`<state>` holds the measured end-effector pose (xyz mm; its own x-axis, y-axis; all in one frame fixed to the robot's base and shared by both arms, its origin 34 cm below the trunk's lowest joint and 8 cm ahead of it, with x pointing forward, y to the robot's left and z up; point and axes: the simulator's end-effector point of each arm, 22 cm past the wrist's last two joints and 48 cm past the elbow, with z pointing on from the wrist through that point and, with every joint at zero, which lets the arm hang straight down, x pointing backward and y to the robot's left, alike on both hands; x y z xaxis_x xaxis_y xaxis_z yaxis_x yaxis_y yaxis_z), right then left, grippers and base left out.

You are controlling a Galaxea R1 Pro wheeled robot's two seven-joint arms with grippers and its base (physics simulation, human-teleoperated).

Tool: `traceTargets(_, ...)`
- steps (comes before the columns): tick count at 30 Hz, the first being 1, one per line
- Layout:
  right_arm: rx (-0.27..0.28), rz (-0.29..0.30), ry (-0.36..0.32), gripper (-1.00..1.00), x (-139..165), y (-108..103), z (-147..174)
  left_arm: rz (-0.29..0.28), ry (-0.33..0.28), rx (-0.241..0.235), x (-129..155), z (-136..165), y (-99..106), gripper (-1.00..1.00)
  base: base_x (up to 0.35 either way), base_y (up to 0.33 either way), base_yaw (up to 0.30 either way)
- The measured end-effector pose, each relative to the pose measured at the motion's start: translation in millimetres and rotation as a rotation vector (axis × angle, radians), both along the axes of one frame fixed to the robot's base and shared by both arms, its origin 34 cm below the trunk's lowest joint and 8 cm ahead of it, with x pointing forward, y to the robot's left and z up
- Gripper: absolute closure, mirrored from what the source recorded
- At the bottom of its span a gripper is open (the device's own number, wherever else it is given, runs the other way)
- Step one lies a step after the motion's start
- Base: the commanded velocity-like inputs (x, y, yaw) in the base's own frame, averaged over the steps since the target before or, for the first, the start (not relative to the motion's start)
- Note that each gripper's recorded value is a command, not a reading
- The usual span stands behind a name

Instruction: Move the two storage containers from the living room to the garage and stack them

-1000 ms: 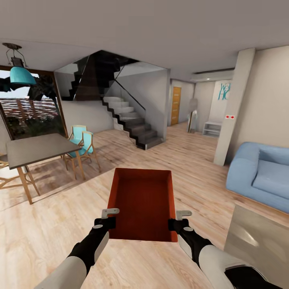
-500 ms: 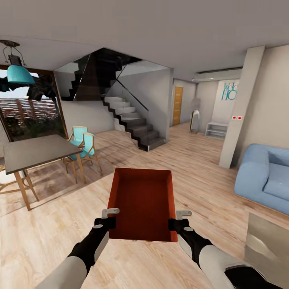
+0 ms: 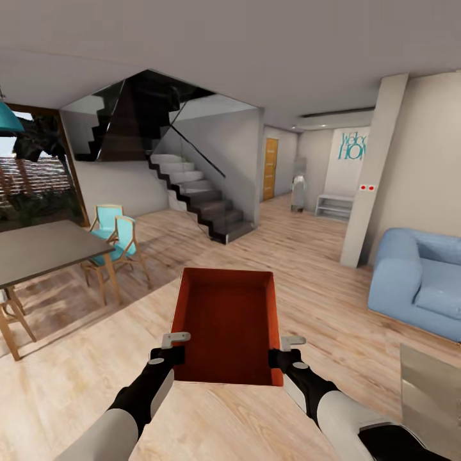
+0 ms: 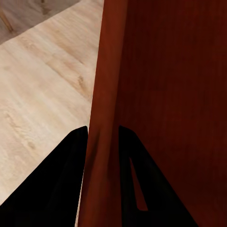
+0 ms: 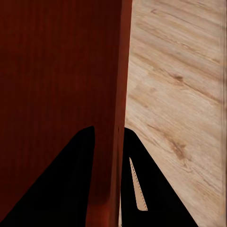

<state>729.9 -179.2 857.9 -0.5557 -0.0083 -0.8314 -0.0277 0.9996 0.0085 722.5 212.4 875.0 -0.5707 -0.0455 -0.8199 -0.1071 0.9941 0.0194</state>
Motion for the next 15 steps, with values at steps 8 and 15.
traceTargets(8, -0.001, 0.000, 0.002, 1.00, -0.4, 0.1, -0.5, 0.000, 0.002, -0.001, -0.5, -0.9, 0.1, 1.00, 0.318, 0.098, -0.286)
traceTargets(15, -0.001, 0.000, 0.003, 1.00, -0.4, 0.1, -0.5, 0.000, 0.002, -0.001, -0.5, -1.0, 0.1, 1.00, 0.318, 0.095, -0.287)
